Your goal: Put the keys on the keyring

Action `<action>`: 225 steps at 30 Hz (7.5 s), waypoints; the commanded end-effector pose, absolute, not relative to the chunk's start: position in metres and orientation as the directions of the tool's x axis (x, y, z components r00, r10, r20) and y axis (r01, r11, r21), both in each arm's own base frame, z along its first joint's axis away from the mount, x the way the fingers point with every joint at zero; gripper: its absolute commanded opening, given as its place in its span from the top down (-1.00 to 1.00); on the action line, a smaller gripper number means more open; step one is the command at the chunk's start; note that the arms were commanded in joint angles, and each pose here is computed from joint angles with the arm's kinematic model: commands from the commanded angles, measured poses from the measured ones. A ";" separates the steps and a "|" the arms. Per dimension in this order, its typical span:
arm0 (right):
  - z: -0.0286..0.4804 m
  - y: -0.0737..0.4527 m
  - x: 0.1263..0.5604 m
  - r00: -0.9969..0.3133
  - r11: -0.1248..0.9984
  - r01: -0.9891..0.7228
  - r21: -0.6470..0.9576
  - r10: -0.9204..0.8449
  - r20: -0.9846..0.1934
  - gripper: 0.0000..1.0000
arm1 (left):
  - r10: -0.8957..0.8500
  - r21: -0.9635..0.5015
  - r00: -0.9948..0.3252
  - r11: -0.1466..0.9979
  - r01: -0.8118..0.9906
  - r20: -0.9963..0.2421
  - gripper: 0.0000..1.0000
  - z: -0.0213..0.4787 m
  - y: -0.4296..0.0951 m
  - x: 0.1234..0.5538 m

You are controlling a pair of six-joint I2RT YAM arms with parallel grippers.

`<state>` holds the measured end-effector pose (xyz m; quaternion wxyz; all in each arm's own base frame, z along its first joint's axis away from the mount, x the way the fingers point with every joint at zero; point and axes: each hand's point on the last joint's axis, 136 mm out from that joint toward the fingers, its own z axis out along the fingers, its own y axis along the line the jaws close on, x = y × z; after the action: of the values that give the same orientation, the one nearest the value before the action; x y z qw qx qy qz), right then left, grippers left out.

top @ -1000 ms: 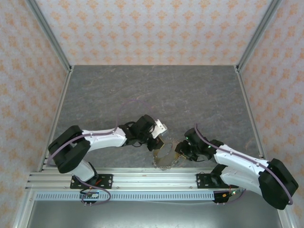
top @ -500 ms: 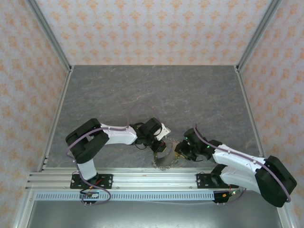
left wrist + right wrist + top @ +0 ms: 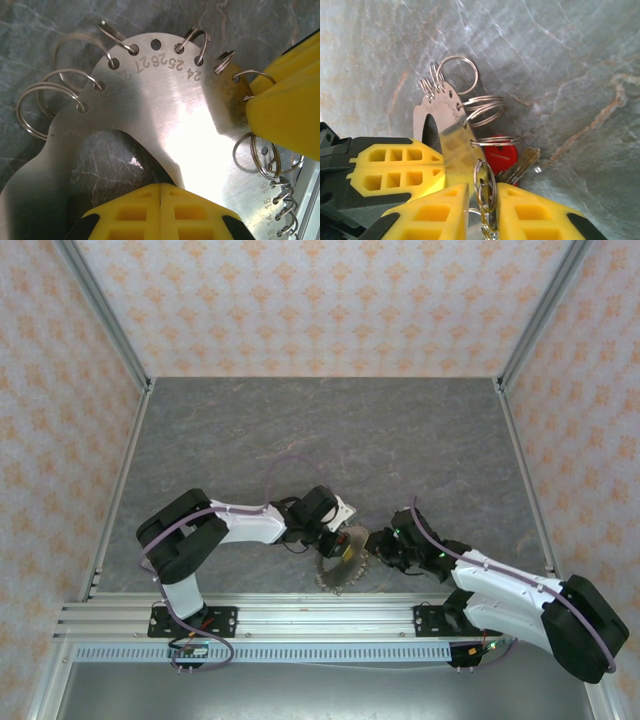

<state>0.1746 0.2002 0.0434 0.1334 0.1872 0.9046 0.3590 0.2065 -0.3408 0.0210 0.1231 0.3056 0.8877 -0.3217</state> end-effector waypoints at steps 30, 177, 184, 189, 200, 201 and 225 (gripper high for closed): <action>0.050 0.236 0.216 -0.914 0.666 0.088 0.741 0.349 -0.205 0.95 | 0.246 -0.475 -0.792 0.687 0.549 -0.559 0.95 0.068 -0.309 0.247; 0.091 -0.031 0.391 -0.322 0.959 0.279 0.057 0.149 -0.935 -0.98 | 0.091 0.140 -0.342 0.983 -0.121 -0.935 -0.90 0.142 -0.011 0.334; 0.090 -0.022 0.392 -0.348 0.973 0.223 0.053 0.131 -0.928 -0.98 | 0.134 0.163 -0.370 0.986 -0.047 -0.919 -0.90 0.121 -0.026 0.357; 0.090 -0.021 0.392 -0.351 0.975 0.218 0.053 0.129 -0.928 -0.98 | 0.149 0.169 -0.363 0.985 -0.025 -0.920 -0.91 0.121 -0.026 0.371; 0.090 -0.021 0.392 -0.350 0.975 0.217 0.053 0.129 -0.928 -0.98 | -0.051 -0.015 -0.391 0.995 -0.095 -0.919 -1.00 0.092 0.017 0.393; 0.089 -0.021 0.392 -0.352 0.975 0.216 0.053 0.128 -0.927 -0.98 | -0.055 0.000 -0.385 0.990 -0.142 -0.921 -1.00 0.093 0.022 0.394; 0.090 -0.021 0.392 -0.352 0.975 0.216 0.053 0.128 -0.927 -0.98 | -0.041 0.032 -0.393 0.983 -0.178 -0.919 -1.00 0.093 0.024 0.394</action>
<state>0.3903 -0.0195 0.0862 0.5562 0.1020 0.8238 -0.0407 0.3878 0.0194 0.0809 0.5312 -0.0530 0.8439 0.0534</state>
